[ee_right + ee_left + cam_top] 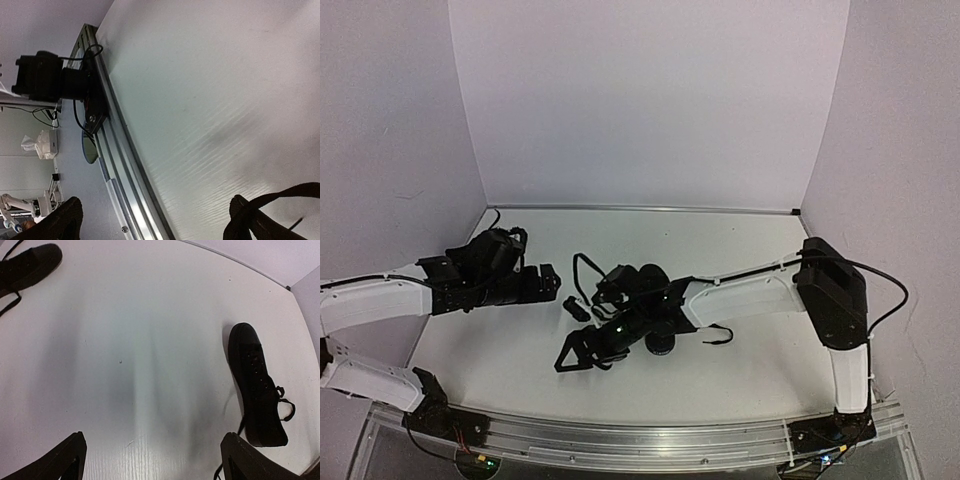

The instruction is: Tie the shoes

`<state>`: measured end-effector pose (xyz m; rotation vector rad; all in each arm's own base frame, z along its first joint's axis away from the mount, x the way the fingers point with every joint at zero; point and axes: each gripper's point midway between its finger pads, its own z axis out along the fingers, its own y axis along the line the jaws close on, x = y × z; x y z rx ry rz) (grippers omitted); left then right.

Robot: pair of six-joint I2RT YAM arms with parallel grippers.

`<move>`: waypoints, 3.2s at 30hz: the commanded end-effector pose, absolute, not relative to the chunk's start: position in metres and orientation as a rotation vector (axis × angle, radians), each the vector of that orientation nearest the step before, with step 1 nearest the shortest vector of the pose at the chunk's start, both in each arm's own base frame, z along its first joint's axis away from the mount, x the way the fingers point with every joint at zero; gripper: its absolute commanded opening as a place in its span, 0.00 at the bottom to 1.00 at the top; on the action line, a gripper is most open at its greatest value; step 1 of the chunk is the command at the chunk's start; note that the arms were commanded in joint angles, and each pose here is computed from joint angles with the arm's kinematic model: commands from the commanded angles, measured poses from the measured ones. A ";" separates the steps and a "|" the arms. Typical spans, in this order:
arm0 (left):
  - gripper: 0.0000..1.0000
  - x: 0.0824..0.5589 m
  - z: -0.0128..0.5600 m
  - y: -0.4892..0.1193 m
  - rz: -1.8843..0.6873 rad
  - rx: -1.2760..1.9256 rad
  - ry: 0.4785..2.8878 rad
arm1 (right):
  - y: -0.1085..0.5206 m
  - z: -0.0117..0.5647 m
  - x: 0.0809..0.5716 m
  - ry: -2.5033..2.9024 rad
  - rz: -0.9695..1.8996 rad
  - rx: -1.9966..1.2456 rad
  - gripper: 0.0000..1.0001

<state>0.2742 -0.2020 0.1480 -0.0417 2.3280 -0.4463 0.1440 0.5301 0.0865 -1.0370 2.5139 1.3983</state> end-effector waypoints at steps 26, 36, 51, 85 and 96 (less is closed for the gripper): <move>0.96 0.305 0.137 -0.146 -0.692 -0.262 2.392 | 0.573 0.248 0.152 2.045 1.417 -1.200 0.98; 0.76 0.267 0.087 -0.179 -0.487 0.197 2.724 | 0.343 0.166 0.286 2.411 0.932 -0.582 0.98; 0.60 0.255 0.049 -0.201 -0.367 0.660 2.944 | 0.255 0.061 0.281 2.709 0.537 -0.424 0.95; 0.47 0.247 0.004 -0.210 -0.102 0.994 3.051 | 0.204 -0.020 0.260 2.869 0.386 -0.236 0.69; 0.26 0.250 -0.003 -0.208 -0.067 1.000 3.052 | 0.196 -0.016 0.237 2.885 0.376 -0.145 0.61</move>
